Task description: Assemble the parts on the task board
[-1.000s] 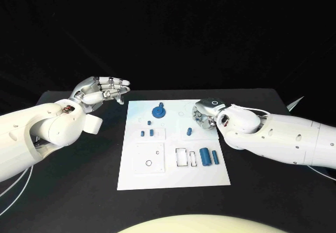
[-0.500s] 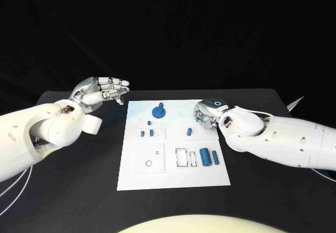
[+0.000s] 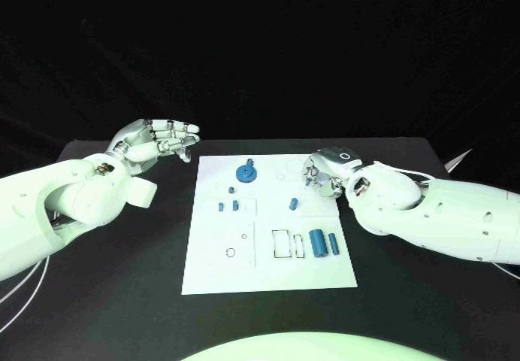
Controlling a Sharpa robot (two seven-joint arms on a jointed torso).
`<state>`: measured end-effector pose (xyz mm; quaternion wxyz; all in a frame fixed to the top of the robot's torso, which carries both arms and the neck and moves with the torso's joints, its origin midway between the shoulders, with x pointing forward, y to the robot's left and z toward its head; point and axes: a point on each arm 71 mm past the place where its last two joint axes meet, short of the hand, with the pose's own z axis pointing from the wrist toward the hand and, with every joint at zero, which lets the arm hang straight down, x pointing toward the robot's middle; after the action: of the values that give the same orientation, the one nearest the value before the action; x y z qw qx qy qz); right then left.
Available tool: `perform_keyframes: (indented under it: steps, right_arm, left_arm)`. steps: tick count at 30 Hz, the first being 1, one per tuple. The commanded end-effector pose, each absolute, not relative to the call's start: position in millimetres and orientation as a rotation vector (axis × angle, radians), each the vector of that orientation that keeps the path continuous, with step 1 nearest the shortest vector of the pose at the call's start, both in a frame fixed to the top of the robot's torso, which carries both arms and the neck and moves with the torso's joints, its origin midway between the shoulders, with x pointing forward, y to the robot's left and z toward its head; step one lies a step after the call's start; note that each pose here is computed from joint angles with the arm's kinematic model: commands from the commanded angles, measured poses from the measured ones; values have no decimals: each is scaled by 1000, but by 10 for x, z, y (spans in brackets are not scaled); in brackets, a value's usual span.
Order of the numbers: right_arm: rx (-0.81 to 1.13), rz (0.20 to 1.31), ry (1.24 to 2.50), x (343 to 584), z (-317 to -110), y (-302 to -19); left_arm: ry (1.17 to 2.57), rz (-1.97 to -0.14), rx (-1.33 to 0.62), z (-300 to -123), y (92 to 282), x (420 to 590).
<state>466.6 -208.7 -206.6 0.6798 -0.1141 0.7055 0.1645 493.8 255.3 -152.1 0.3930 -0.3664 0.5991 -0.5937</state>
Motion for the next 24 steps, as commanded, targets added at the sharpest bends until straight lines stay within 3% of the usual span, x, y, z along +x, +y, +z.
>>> perform_keyframes:
  steps: [1, 13, 24]
  right_arm:
    - [-243, 429, 1561, 4599, -1997, -2031]
    - [-297, 633, 1526, 4256, -1836, -1493]
    - [-362, 736, 1560, 4103, -2001, -1054]
  left_arm:
    - [1529, -1523, -919, -1513, 2540, 4932]
    - [1531, -1527, -920, -1523, 2511, 4942]
    - [1532, -1536, -922, -1536, 2419, 4965]
